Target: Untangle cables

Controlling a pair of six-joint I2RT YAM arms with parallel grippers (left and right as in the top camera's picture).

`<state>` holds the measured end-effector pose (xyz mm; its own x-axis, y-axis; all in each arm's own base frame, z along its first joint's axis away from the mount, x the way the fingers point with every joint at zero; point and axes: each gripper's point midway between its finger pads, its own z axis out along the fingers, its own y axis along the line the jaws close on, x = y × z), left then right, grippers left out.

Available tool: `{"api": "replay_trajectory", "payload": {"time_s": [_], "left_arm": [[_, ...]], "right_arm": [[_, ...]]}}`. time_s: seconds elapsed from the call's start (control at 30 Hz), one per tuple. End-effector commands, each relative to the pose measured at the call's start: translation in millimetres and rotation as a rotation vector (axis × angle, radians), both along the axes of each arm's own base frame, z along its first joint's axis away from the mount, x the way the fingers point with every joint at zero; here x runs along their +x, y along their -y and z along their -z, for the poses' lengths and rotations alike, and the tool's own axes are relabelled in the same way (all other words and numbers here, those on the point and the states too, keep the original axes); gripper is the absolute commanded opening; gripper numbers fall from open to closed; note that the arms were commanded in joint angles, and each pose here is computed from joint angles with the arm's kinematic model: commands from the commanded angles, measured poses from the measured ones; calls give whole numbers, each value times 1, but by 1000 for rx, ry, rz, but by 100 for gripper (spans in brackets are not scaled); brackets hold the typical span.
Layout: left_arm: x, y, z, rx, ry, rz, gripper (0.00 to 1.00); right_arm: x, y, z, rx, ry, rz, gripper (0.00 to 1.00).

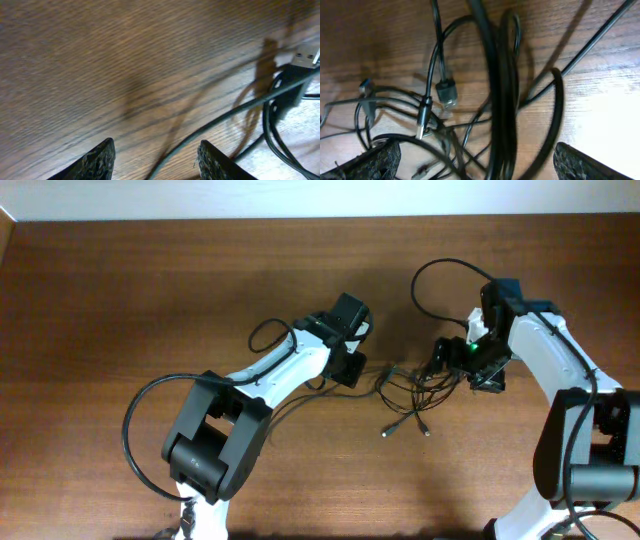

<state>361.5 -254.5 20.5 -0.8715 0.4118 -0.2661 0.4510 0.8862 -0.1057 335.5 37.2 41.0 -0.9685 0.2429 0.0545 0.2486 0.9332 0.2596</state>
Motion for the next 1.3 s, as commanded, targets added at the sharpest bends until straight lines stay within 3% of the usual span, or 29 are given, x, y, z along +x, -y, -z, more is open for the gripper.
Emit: {"api": "replay_trajectory", "payload": {"time_s": [0.0, 0.37, 0.47, 0.6, 0.63, 0.7, 0.77, 0.9, 1.13, 1.27], "left_arm": [[-2, 9, 3, -37, -14, 12, 51], [-13, 18, 29, -66, 20, 45, 54], [-3, 25, 27, -90, 69, 46, 45], [-7, 25, 49, -69, 35, 50, 42], [-10, 24, 58, -57, 18, 52, 33], [-12, 22, 63, -49, 7, 52, 2], [-10, 23, 59, -56, 16, 51, 0], [2, 23, 28, -91, 71, 35, 0], [36, -28, -89, -190, 251, -98, 0], [49, -91, -141, -279, 282, -403, 0]], "right_arm": [[-7, -4, 10, 9, -10, -10, 98], [-6, -4, 14, 9, 0, -11, 97], [-7, -4, 14, 9, 0, -11, 97], [-7, -4, 14, 9, 0, -11, 97], [-6, -4, 14, 9, 0, -11, 98], [-6, -4, 14, 8, 1, -11, 98], [-6, -1, 15, -9, 0, -11, 97], [-6, 13, 18, -90, 1, -8, 82], [0, 24, 24, -154, 17, 12, 81], [0, 24, 30, -154, 30, 13, 81]]}}
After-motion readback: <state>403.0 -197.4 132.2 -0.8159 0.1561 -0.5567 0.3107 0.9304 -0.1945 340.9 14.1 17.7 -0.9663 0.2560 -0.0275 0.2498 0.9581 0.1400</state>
